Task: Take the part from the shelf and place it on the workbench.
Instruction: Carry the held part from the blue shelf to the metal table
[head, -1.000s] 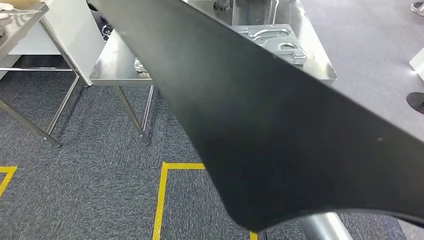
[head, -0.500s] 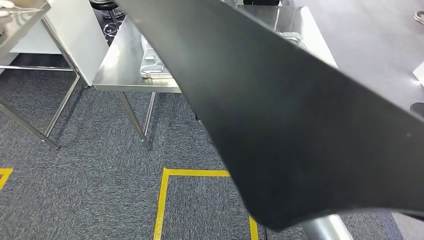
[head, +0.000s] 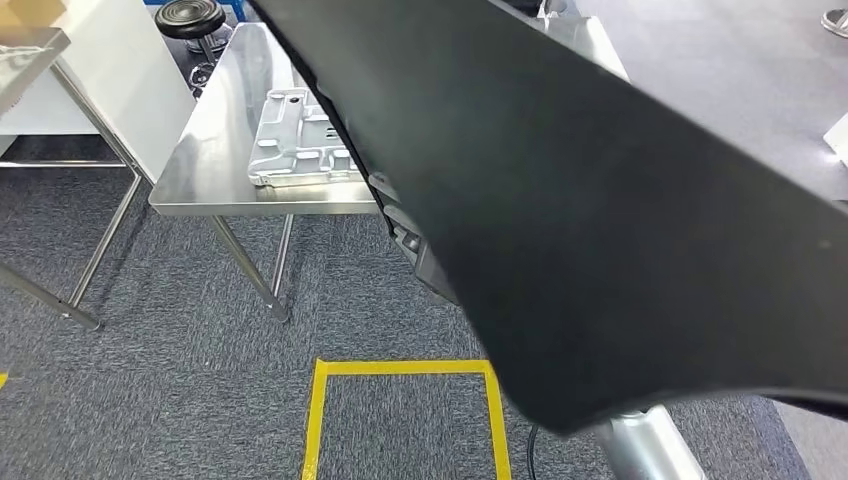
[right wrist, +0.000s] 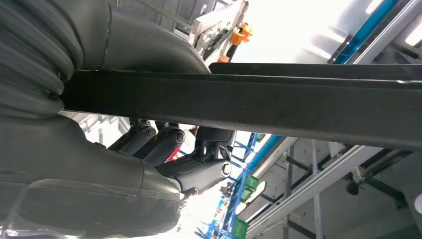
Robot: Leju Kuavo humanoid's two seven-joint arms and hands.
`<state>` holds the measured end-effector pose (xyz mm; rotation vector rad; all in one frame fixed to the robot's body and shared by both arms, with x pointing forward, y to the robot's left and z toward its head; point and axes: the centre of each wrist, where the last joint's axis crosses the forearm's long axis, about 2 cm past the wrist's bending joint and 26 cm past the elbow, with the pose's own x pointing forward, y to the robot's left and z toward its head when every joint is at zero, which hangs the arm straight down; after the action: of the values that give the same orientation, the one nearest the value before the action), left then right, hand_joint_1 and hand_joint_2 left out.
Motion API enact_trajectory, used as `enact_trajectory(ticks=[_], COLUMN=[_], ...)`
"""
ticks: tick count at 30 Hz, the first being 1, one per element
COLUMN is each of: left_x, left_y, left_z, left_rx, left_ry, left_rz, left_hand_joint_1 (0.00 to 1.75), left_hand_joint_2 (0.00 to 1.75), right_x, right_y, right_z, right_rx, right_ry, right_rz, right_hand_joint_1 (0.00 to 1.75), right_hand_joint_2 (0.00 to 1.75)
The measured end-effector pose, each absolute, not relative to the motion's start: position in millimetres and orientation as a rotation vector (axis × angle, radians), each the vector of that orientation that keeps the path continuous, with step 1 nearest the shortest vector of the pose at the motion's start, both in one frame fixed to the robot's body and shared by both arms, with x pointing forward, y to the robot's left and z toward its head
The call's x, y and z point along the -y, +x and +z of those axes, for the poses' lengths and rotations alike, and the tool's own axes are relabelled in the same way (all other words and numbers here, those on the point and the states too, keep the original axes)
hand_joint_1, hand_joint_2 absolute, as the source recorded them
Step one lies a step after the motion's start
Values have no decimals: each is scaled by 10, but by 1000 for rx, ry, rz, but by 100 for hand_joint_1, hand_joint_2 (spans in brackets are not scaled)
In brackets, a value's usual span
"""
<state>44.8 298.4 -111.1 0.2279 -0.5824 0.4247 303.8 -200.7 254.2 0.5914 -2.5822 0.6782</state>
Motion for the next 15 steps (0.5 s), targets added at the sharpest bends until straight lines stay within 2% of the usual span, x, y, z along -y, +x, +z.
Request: enact_trajectory(ticks=[15], left_x=[-2974], left_y=[429], left_z=[-1113], left_rx=[575], left_ry=[239], left_rz=[439], left_hand_joint_1=[0], left_hand_joint_2=[175], right_x=[2070], right_y=[3020], right_z=[2528], right_rx=[2564], right_ry=[509], right_rz=[615], right_hand_joint_1=[175], right_hand_joint_2=[175])
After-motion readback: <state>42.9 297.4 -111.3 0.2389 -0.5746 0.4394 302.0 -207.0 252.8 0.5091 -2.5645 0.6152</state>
